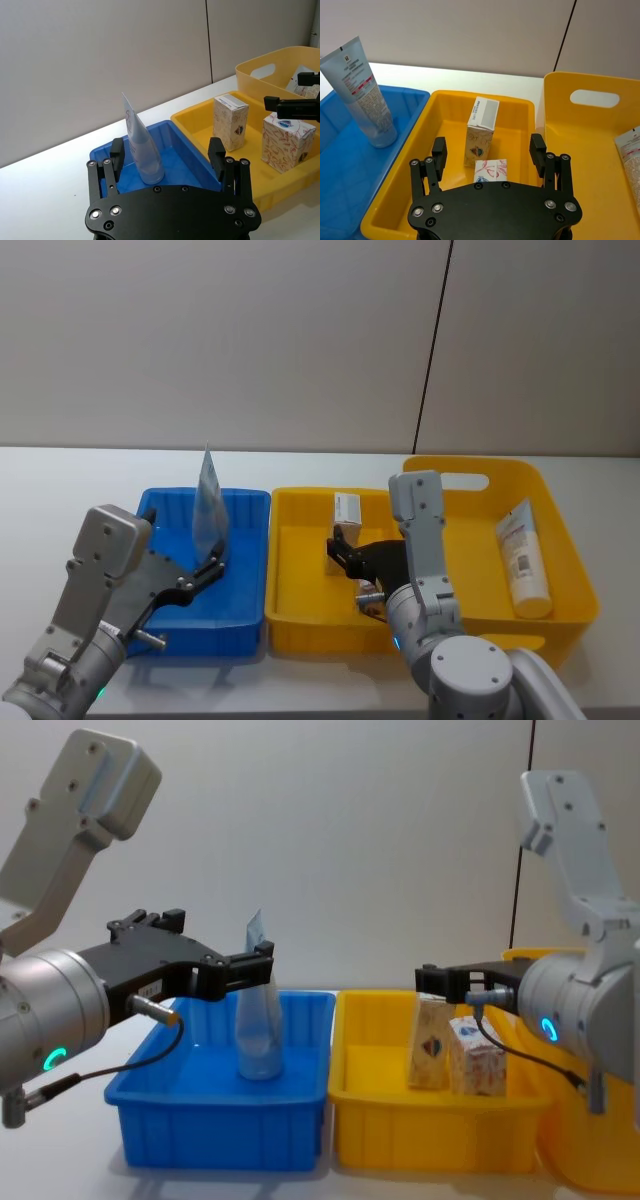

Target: Bimanual collaborative sorting of washing and personal care products

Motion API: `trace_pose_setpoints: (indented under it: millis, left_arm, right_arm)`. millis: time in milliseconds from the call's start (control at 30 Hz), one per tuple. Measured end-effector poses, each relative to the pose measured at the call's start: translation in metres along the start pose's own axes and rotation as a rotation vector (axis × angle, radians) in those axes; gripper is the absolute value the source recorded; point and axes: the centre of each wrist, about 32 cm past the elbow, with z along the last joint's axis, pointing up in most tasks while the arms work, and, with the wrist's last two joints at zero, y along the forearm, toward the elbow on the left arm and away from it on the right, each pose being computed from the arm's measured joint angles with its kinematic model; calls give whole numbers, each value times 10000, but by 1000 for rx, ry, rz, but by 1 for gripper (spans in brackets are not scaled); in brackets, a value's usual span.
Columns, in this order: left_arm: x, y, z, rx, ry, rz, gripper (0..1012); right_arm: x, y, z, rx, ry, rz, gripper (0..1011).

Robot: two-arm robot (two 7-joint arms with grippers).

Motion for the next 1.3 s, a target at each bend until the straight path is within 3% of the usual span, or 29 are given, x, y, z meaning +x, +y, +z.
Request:
trace_pose_setpoints:
  millis: [733,1300]
  left_arm:
    - [0,0,0,0,0,0,1001]
    - [0,0,0,0,0,0,1001]
  right_arm:
    - [-77,52,-103,-96,-5,20,1003]
    - [-113,96,-170,-132,-16,13,1003]
